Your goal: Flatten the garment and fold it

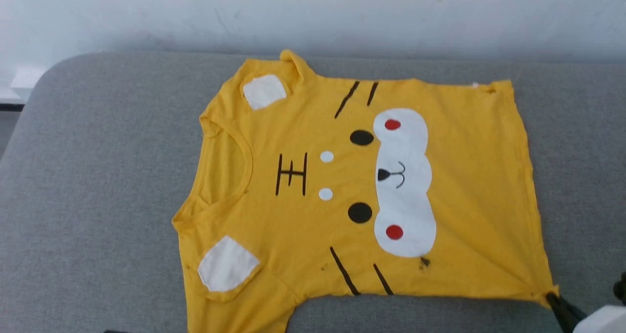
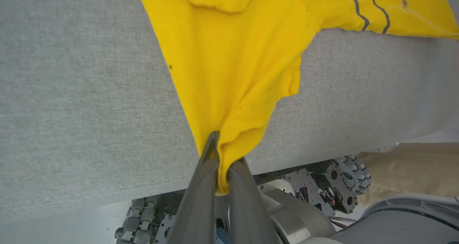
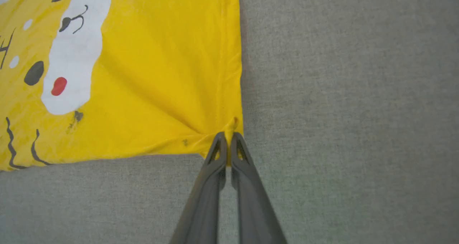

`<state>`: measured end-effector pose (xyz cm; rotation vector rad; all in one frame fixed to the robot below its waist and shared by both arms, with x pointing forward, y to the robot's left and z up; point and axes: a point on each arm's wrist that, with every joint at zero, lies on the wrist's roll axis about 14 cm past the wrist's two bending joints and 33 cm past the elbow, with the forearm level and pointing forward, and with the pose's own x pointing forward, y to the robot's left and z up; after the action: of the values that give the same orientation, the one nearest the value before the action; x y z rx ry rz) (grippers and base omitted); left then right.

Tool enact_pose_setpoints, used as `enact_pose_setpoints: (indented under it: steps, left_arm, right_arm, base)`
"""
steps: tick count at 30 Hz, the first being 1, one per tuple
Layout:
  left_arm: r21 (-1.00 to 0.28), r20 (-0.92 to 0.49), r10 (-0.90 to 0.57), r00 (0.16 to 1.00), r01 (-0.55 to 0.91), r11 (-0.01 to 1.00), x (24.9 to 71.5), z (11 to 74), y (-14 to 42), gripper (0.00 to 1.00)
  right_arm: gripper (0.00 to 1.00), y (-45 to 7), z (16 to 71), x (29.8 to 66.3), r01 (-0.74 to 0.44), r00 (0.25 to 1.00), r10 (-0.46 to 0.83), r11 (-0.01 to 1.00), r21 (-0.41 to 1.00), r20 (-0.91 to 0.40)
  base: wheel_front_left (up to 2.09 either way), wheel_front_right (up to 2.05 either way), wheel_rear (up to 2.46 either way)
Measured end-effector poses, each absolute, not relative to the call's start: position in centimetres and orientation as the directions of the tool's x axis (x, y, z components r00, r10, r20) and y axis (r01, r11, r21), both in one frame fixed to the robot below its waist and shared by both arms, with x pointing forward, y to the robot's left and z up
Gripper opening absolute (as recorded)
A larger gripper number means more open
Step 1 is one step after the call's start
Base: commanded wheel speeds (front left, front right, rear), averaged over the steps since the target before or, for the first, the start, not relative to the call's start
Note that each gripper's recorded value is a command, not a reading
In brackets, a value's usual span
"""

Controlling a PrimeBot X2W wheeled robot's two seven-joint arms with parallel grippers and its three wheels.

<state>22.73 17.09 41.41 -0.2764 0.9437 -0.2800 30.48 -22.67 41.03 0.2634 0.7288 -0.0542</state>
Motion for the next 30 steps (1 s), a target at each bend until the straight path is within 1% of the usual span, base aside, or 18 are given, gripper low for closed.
enact_pose_setpoints:
  steps: [4,5,9,14,17,22,26,30]
  left_arm:
    - [-0.425,-0.740,-0.405,0.537,0.092,0.900,21.0,42.2,15.9,0.00]
    - [-0.433,-0.732,-0.408,0.546,0.090,0.897,20.8,42.5,15.8,0.00]
    - [-0.441,-0.696,-0.392,0.601,0.072,0.895,20.7,43.5,16.3,0.00]
    - [-0.409,-0.629,-0.341,0.699,0.075,0.909,22.1,45.2,17.6,0.00]
    - [-0.374,-0.570,-0.315,0.759,0.101,0.922,23.8,46.5,18.1,0.00]
    - [-0.314,-0.448,-0.323,0.833,0.192,0.930,28.1,49.0,18.1,0.00]
    - [-0.265,-0.368,-0.337,0.866,0.250,0.931,32.2,50.4,17.9,0.00]
    - [-0.212,-0.337,-0.339,0.879,0.280,0.936,36.1,50.2,17.9,0.00]
  right_arm:
    - [0.00,-22.5,40.7,28.1,0.149,0.702,0.065,0.960,0.236,-0.709]
    - [0.00,-22.4,40.7,27.5,0.150,0.696,0.071,0.959,0.241,-0.715]
    - [0.00,-22.6,41.2,25.9,0.157,0.686,0.076,0.956,0.249,-0.723]
    - [0.00,-23.2,42.5,26.3,0.161,0.725,0.052,0.957,0.242,-0.686]
    - [0.00,-23.4,43.2,27.4,0.155,0.757,0.039,0.959,0.236,-0.653]
    - [0.00,-23.7,45.2,31.2,0.128,0.826,0.011,0.970,0.206,-0.564]
    - [0.00,-23.4,46.4,34.8,0.098,0.864,0.008,0.978,0.184,-0.504]
    - [0.00,-23.2,46.2,37.9,0.082,0.875,0.009,0.983,0.167,-0.484]
  base:
    - [0.00,0.00,0.00]
    - [0.00,0.00,0.00]
    - [0.00,0.00,0.00]
    - [0.00,0.00,0.00]
    - [0.00,0.00,0.00]
    - [0.00,0.00,0.00]
    - [0.00,0.00,0.00]
    - [0.00,0.00,0.00]
